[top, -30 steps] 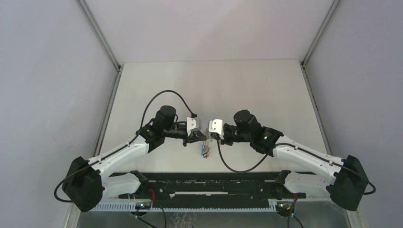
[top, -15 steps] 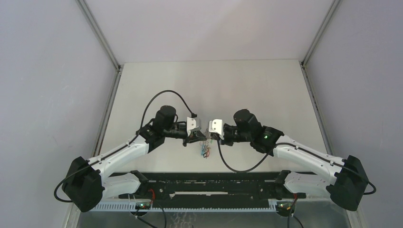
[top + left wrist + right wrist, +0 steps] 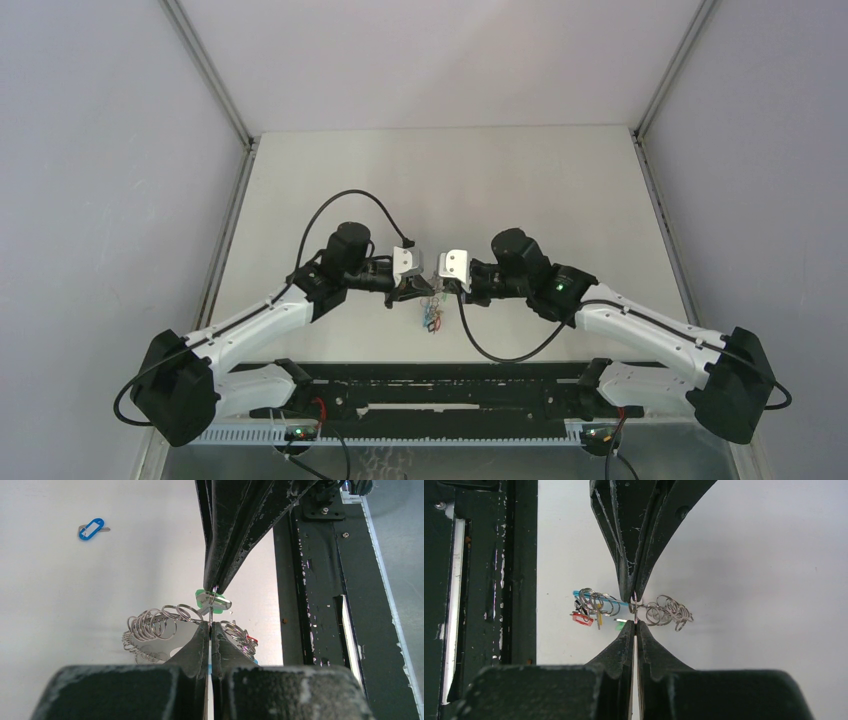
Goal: Put the keys on the keyring
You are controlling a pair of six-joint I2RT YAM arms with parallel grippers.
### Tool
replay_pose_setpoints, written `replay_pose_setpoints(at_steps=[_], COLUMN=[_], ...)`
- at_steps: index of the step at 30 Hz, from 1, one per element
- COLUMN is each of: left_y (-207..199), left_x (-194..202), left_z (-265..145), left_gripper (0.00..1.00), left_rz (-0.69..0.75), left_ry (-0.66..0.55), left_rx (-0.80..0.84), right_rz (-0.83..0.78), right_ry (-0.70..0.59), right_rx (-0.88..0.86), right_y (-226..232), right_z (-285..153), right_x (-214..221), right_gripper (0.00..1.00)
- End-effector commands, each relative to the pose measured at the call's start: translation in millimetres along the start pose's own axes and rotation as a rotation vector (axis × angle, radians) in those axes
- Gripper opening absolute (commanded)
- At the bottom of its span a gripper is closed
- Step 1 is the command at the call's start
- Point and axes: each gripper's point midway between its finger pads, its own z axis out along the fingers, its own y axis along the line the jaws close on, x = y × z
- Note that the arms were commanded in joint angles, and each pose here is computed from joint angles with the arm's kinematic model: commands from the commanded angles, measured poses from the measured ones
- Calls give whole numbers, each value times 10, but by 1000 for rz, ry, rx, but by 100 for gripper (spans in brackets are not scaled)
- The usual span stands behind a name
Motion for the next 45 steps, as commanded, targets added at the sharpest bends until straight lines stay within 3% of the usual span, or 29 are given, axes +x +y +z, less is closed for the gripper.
replay_pose_setpoints(at_steps=[1, 45], left_y=[-42, -85], left_x=[-177, -248], left_z=[-11, -13], left_gripper=[0, 0], left_rz=[51, 71], left_ry=[-57, -104], left_rx=[22, 38], right_rz=[-14, 117], right_ry=[-56, -31], right_rx=[5, -26], right_y=[-65, -112], right_z=[-18, 100], right_x=[-245, -224], right_gripper=[0, 0])
